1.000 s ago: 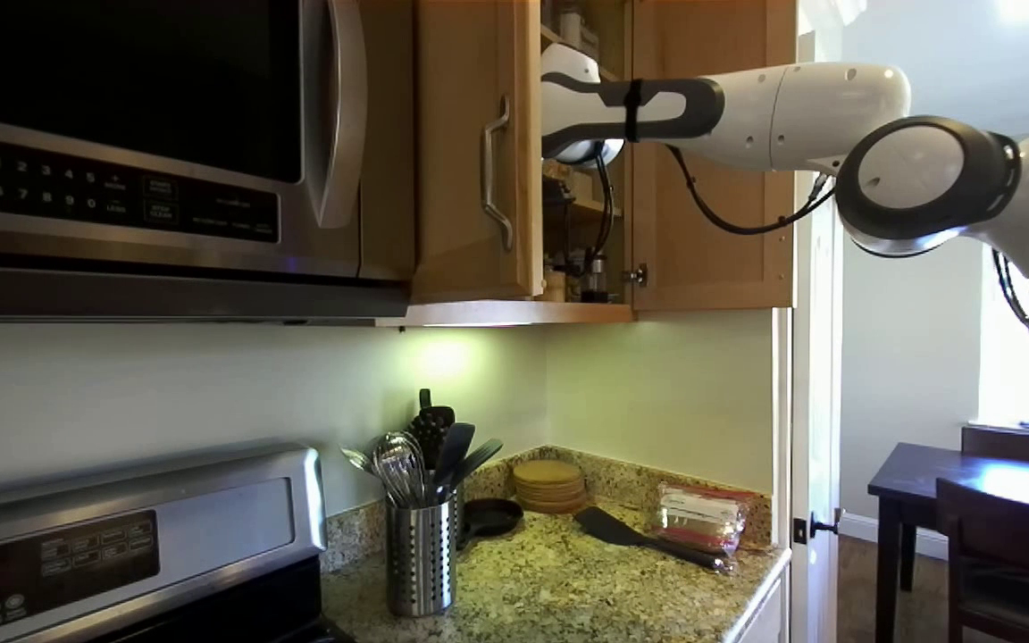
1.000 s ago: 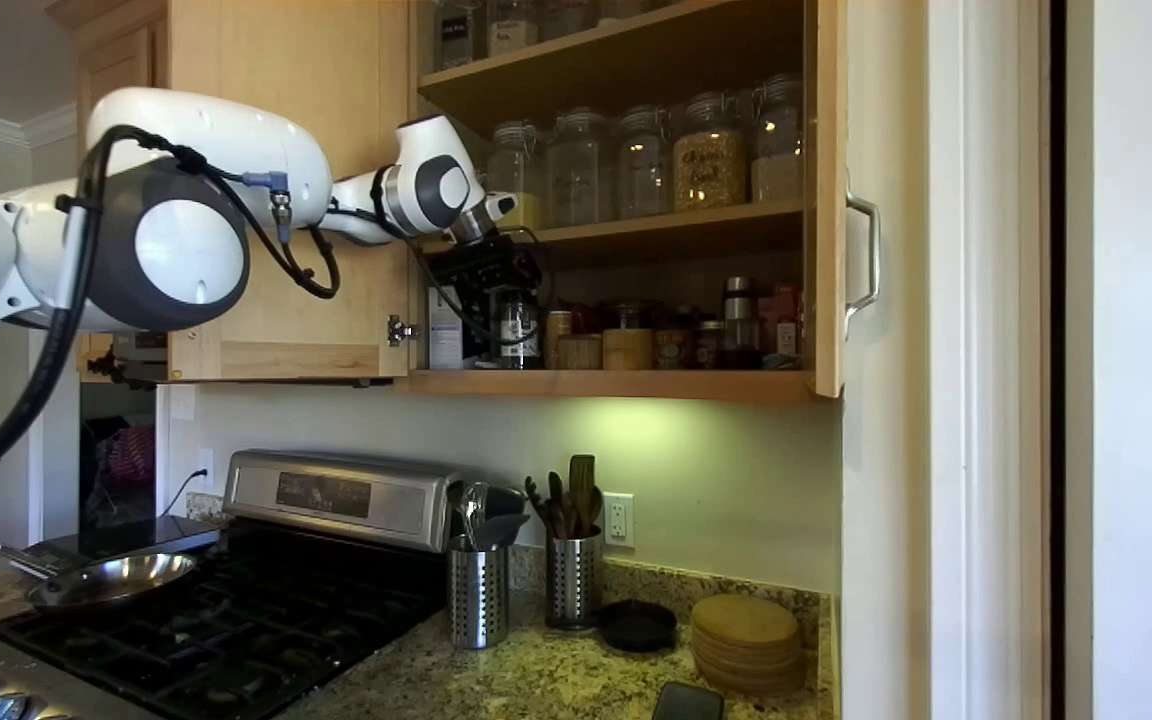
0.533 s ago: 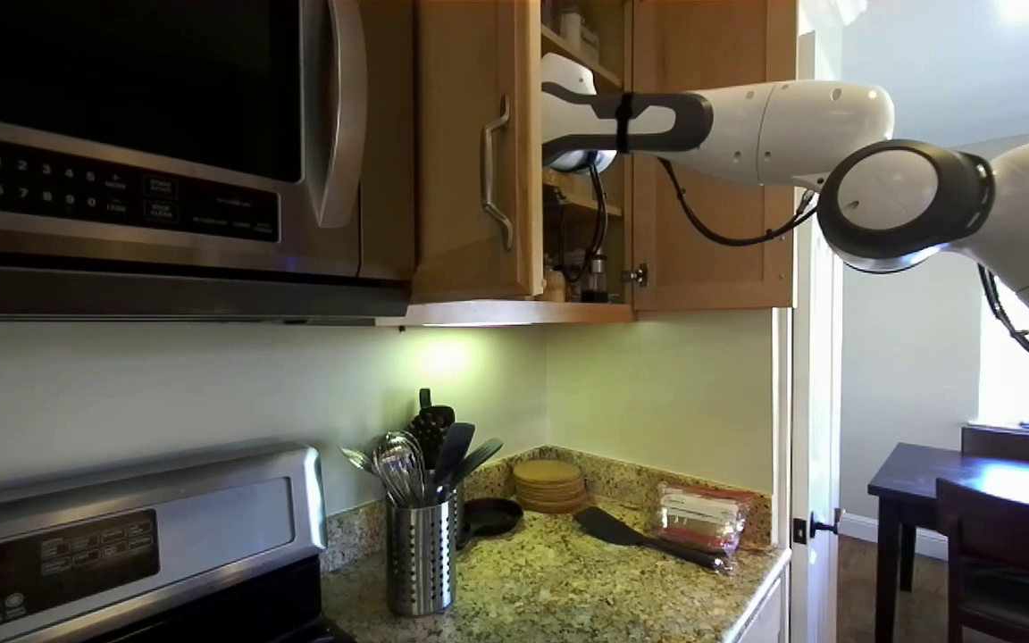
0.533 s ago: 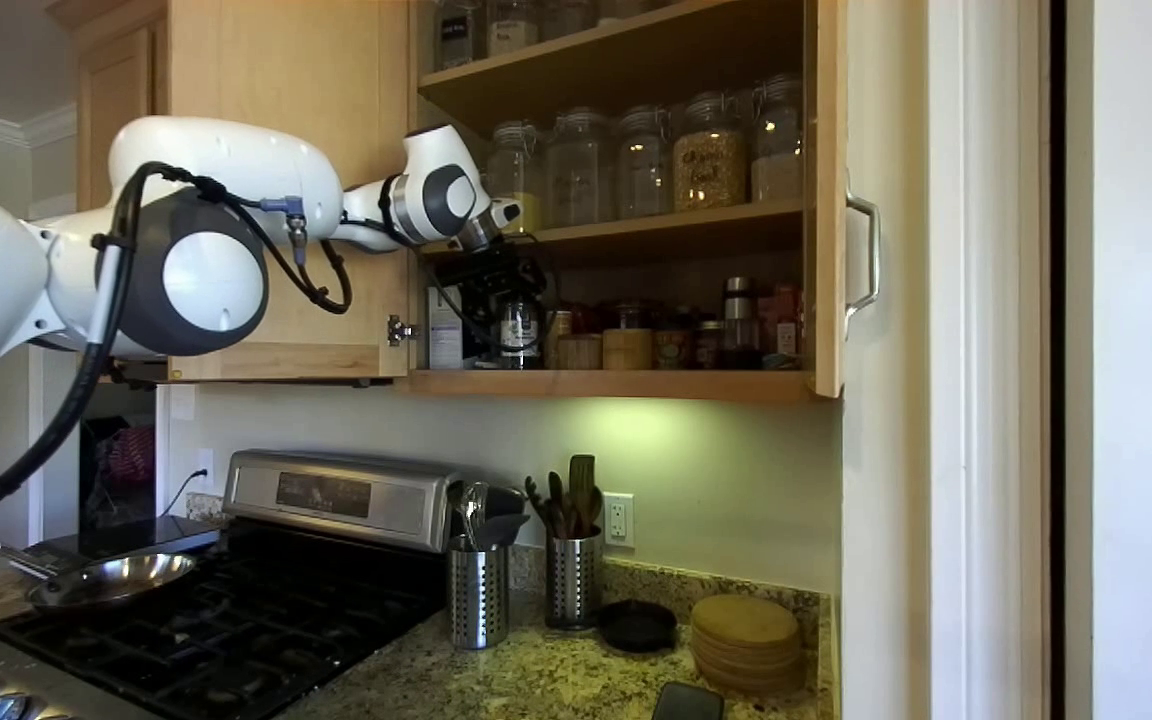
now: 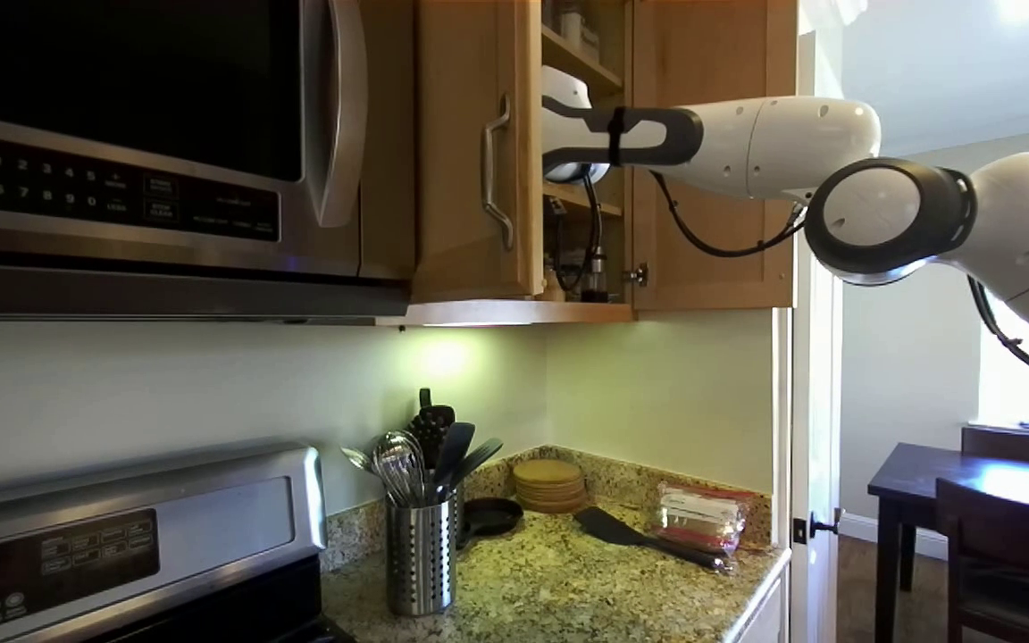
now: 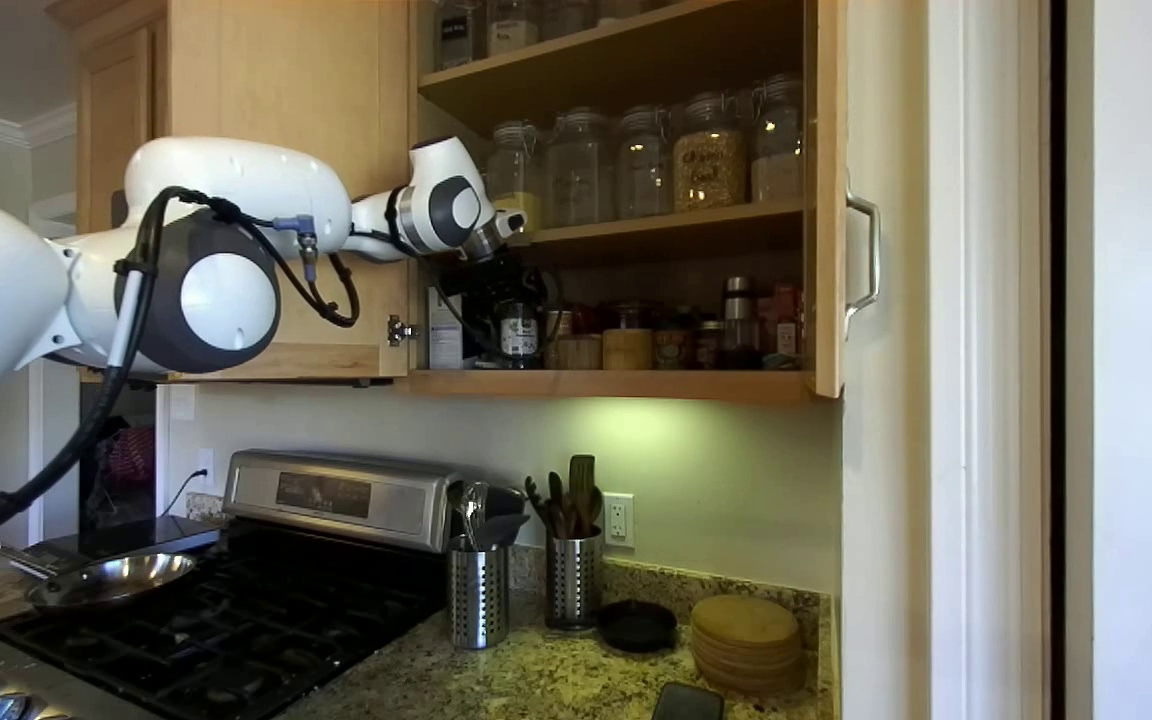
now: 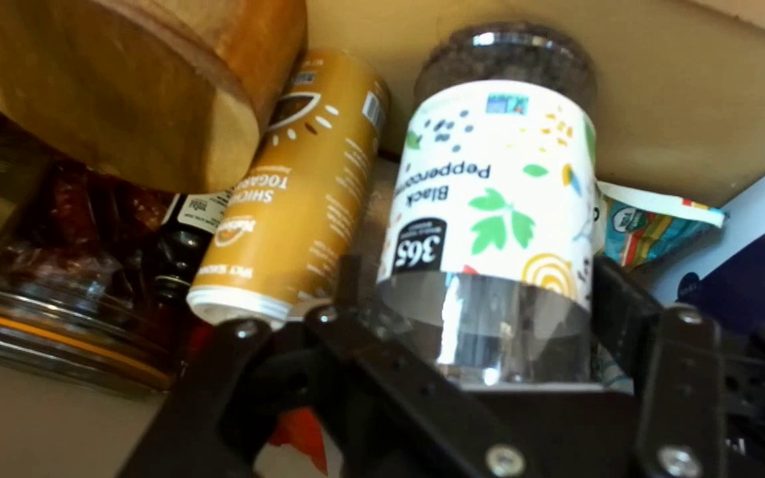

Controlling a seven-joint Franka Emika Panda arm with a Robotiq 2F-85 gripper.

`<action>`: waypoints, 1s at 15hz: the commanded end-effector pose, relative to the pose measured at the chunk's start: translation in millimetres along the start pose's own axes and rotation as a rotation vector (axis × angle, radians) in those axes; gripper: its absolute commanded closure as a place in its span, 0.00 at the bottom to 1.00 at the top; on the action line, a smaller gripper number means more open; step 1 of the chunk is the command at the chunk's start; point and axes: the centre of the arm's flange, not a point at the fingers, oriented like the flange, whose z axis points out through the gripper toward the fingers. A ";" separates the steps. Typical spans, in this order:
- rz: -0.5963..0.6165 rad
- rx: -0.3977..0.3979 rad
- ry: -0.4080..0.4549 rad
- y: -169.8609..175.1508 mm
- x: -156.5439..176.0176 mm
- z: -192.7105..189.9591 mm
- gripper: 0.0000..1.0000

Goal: Open the doors of the top cabinet, get the spice bottle and put it on the table.

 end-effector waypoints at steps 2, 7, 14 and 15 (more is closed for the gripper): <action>0.013 -0.019 -0.018 10.7 15.1 4.6 0.52; 0.029 -0.001 -0.003 20.1 -0.2 -17.2 0.59; 0.073 0.105 0.046 22.9 -17.2 -77.4 0.59; 0.083 0.112 0.043 23.5 -23.2 -89.2 0.59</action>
